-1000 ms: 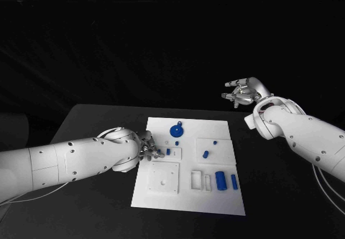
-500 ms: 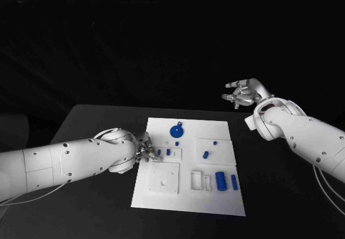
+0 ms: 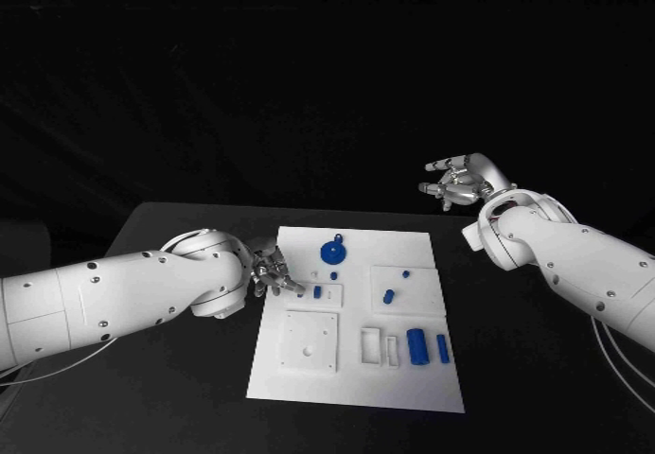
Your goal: Assemble the parts on the task board
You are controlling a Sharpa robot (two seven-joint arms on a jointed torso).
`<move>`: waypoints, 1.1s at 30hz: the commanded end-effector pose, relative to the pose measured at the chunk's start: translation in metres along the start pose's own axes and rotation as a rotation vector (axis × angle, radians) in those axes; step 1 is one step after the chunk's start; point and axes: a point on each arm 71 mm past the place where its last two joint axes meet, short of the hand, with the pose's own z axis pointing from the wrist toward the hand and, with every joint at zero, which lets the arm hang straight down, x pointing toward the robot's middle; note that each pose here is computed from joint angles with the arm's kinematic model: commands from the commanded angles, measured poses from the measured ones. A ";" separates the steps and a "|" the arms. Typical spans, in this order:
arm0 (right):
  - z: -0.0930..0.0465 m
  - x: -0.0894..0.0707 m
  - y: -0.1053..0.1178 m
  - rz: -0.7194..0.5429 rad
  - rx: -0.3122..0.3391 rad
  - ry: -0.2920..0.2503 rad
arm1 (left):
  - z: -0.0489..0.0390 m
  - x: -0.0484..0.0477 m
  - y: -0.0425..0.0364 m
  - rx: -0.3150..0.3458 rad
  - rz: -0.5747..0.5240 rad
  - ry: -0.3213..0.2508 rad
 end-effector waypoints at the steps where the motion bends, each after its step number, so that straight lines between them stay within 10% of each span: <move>1: 0.000 0.002 0.000 0.000 -0.006 0.013 | -0.0056 -0.0143 -0.0113 0.093 -0.024 -0.049; 7: 0.000 0.003 0.000 0.001 -0.005 0.016 | -0.0119 -0.0397 -0.0302 0.240 -0.018 -0.200; 13: 0.001 0.004 0.001 0.004 -0.007 0.018 | -0.0054 -0.0448 -0.0524 0.396 0.032 -0.278; 33: 0.001 0.007 0.005 0.010 -0.017 0.023 | 0.0345 0.0047 -0.0735 0.610 0.320 -0.257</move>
